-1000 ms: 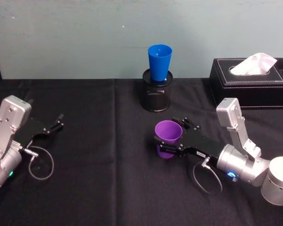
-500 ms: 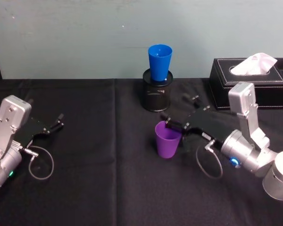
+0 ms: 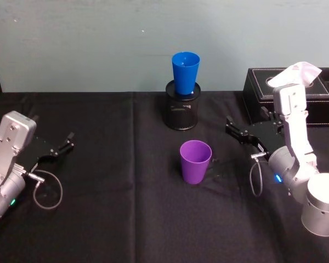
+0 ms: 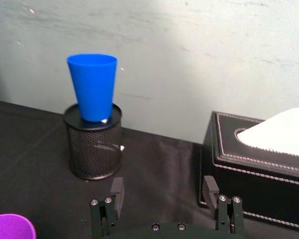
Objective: Pick up one cup with a gripper and tap it against the other cup.
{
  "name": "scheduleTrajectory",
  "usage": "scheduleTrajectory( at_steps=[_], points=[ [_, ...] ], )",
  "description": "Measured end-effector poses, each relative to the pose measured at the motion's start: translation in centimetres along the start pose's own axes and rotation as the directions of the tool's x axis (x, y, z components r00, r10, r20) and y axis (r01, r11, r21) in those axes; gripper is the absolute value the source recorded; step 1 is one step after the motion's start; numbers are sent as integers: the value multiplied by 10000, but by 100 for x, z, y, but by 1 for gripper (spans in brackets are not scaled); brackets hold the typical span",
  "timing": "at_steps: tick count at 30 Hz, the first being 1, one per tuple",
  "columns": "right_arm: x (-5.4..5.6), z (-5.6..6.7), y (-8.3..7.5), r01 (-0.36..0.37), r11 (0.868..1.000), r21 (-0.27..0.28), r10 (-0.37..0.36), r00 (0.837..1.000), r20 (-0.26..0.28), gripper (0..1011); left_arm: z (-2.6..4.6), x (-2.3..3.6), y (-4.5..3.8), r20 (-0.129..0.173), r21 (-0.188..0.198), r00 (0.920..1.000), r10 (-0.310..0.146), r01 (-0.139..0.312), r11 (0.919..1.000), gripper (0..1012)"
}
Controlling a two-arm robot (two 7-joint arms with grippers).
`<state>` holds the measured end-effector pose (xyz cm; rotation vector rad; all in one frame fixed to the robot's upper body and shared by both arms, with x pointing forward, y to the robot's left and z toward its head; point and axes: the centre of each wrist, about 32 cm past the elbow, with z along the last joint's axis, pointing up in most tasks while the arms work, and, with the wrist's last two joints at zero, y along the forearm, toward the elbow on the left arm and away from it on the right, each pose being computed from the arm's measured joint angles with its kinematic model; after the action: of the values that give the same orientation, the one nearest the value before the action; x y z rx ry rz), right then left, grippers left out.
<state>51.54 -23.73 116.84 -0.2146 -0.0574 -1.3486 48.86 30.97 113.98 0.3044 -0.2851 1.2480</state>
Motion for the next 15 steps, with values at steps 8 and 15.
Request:
scheduleTrajectory(
  at_steps=[8,15],
  points=[
    [-49,-53,11,179,9996,-237,-182,9997,-144,1000,0,0,0,-1,0,10000,-1,1,10000,1000],
    [-51,-51,12,166,9996,-234,-169,9998,-131,1000,0,0,0,0,0,10000,0,0,10000,1000]
  ],
)
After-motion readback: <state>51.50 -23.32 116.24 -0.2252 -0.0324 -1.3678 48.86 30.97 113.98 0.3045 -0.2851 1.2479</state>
